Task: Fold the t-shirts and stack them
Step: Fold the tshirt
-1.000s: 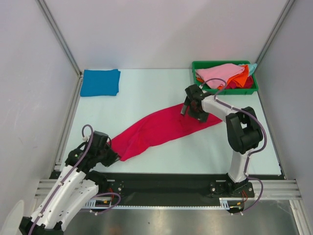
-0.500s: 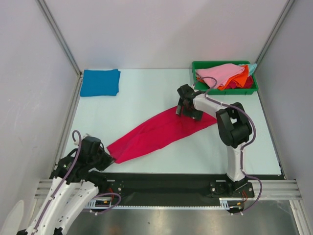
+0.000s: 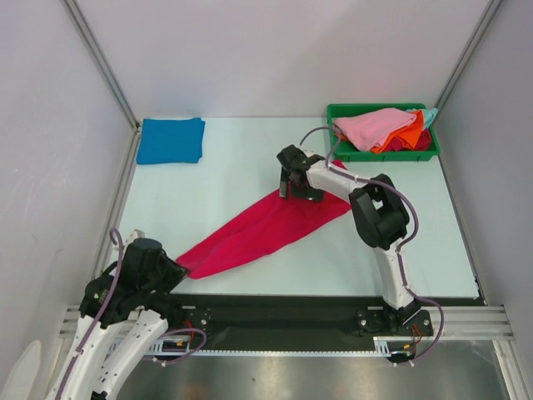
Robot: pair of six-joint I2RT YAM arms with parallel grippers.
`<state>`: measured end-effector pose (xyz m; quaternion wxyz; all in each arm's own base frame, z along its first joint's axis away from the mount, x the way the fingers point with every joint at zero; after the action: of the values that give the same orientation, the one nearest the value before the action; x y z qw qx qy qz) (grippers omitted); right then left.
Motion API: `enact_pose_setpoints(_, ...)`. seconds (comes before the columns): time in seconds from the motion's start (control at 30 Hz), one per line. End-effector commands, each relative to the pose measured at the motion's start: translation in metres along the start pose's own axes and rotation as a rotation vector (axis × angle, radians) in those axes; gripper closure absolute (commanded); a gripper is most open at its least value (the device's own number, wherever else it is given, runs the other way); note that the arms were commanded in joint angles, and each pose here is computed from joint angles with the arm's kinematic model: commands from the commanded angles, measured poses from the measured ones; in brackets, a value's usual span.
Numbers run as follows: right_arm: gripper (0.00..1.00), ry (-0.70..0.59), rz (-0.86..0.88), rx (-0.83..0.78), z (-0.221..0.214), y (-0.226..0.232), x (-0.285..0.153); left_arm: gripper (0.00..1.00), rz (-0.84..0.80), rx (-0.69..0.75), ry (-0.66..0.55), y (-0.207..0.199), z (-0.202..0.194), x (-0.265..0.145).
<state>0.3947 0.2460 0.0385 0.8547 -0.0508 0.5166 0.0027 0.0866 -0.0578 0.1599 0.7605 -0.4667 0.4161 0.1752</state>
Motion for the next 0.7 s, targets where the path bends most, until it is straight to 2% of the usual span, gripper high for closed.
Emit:
enact_pose_setpoints(0.0, 0.0, 0.085, 0.136, -0.039, -0.033, 0.05, 0.017, 0.9, -0.055, 0.095, 0.033, -0.011, -0.003, -0.002)
enact_pose_setpoints(0.23, 0.0, 0.082, 0.052, -0.032, -0.038, 0.004, 0.011, 0.89, -0.147, 0.163, 0.228, -0.027, -0.035, 0.015)
enact_pose_setpoints(0.3, 0.0, 0.066, 0.043, -0.035, -0.031, -0.012, 0.004, 0.89, -0.155, 0.167, 0.232, -0.027, -0.036, 0.015)
enact_pose_setpoints(0.37, 0.0, 0.053, 0.038, -0.05, -0.029, -0.021, -0.002, 0.75, -0.17, 0.19, 0.243, -0.028, -0.037, 0.011)
enact_pose_setpoints(0.53, 0.0, -0.028, 0.081, -0.113, 0.002, -0.034, -0.039, 0.52, -0.203, 0.221, 0.213, -0.032, -0.03, -0.012)
enact_pose_setpoints(0.6, 0.0, -0.054, 0.109, -0.11, 0.018, -0.038, -0.061, 0.45, -0.219, 0.204, 0.161, -0.032, -0.021, -0.029)
enact_pose_setpoints(0.67, 0.0, -0.08, 0.118, -0.103, 0.03, -0.043, -0.08, 0.43, -0.246, 0.183, 0.128, -0.035, -0.015, -0.04)
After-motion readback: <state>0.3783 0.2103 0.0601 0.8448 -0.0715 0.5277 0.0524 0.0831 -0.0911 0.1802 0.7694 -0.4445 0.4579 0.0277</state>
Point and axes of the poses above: each gripper's point midway between its finger pads, its own x axis out along the fingers, its own y axis along the line the jaws close on, z = x × y, the point moved 2 cm from there along -x, back along the fingers, and after that the axes turned 12 degrees about -x, right-handed, at the moved point
